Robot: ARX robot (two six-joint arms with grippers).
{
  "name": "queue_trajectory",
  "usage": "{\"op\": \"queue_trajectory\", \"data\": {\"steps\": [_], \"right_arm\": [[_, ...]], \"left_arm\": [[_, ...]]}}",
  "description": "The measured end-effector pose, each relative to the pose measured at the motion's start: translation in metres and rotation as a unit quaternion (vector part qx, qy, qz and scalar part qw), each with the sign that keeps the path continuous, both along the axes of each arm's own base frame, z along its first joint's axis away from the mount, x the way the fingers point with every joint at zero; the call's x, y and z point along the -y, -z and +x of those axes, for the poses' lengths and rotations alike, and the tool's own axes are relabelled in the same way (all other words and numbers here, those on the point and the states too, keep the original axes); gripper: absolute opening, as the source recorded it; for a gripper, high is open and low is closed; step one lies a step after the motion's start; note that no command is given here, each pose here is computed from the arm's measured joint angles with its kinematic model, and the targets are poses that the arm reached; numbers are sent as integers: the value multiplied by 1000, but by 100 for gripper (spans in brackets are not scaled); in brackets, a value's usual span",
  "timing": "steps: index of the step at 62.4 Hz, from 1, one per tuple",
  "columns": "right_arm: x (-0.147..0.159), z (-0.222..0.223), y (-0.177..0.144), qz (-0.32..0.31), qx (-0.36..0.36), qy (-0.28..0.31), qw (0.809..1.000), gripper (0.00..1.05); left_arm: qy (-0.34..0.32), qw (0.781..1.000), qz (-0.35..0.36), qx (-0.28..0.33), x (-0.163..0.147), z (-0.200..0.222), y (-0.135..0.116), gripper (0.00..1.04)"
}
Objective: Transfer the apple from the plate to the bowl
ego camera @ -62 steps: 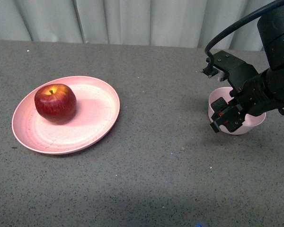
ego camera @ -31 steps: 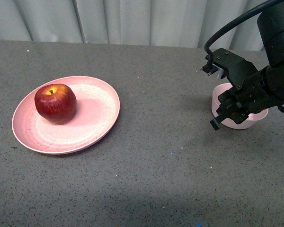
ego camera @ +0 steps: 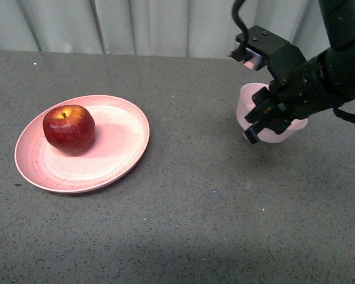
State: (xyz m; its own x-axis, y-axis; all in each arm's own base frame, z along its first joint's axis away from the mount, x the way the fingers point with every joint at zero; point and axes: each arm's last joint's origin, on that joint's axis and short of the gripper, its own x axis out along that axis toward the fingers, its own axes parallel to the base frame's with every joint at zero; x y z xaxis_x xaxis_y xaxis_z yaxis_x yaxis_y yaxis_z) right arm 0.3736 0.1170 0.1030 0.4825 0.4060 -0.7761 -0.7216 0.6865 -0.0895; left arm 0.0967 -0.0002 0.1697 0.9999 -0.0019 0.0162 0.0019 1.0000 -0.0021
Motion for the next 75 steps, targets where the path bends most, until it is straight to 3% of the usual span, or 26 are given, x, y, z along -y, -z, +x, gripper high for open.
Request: {"op": "queue_trajectory", "data": {"steps": [30, 56, 75], "right_arm": [[-71, -14, 6, 34, -38, -91, 995, 1], [-92, -11, 24, 27, -60, -102, 993, 1], [-90, -9, 22, 44, -47, -79, 995, 47]], "left_arm": [[0, 1000, 0, 0, 0, 0, 0, 98], [0, 1000, 0, 0, 0, 0, 0, 98], [0, 1000, 0, 0, 0, 0, 0, 98]]}}
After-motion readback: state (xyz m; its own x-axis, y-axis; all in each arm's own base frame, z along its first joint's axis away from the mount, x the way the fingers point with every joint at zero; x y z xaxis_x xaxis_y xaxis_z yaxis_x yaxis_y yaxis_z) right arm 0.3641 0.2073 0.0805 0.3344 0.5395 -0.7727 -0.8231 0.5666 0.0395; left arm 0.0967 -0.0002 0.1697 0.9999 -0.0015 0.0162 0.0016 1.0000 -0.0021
